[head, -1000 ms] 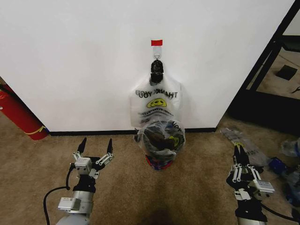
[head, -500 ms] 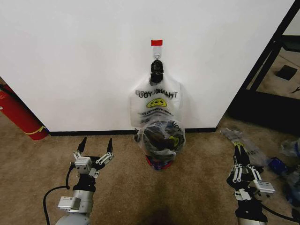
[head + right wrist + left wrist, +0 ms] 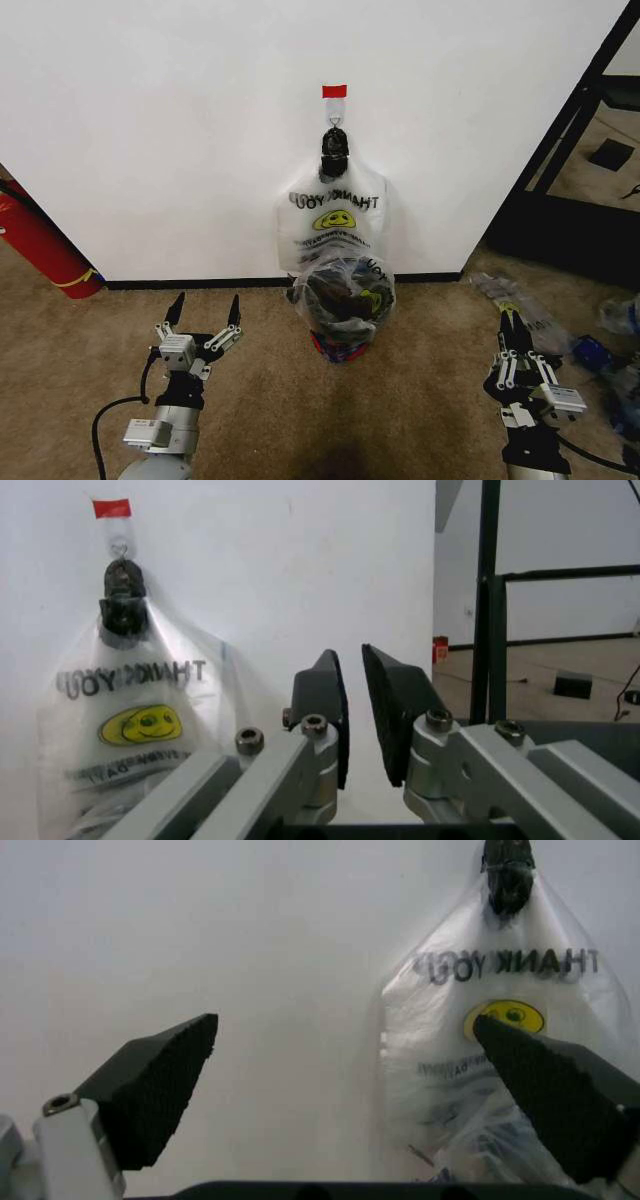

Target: Pick up the garbage bag from the wall and place it over the trash bin.

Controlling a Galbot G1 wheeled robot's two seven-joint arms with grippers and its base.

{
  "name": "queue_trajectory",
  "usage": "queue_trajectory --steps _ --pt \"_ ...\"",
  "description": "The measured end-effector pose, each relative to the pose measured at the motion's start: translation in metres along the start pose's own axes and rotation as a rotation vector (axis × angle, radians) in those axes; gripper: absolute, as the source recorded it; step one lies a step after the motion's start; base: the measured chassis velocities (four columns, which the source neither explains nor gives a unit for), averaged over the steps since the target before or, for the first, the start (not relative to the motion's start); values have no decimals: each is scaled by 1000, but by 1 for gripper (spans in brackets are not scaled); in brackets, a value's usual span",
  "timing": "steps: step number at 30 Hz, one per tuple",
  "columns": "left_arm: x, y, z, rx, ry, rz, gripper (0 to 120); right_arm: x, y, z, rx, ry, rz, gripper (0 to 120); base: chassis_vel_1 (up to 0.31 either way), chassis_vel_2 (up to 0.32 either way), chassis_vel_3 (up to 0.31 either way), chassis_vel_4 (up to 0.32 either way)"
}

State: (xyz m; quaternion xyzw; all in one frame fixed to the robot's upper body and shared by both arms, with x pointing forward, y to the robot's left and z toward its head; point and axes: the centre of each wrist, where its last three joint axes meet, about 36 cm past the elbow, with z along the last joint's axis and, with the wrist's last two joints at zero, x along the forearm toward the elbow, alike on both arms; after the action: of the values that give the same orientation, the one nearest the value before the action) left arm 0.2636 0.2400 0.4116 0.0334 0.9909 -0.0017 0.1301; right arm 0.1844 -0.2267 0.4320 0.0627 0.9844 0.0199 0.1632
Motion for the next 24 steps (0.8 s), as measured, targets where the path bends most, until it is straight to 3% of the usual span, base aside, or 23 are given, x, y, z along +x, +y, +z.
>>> queue_trajectory --steps 24 --pt "0 0 0 0 0 0 100 0 0 0 0 1 0 1 0 0 0 0"
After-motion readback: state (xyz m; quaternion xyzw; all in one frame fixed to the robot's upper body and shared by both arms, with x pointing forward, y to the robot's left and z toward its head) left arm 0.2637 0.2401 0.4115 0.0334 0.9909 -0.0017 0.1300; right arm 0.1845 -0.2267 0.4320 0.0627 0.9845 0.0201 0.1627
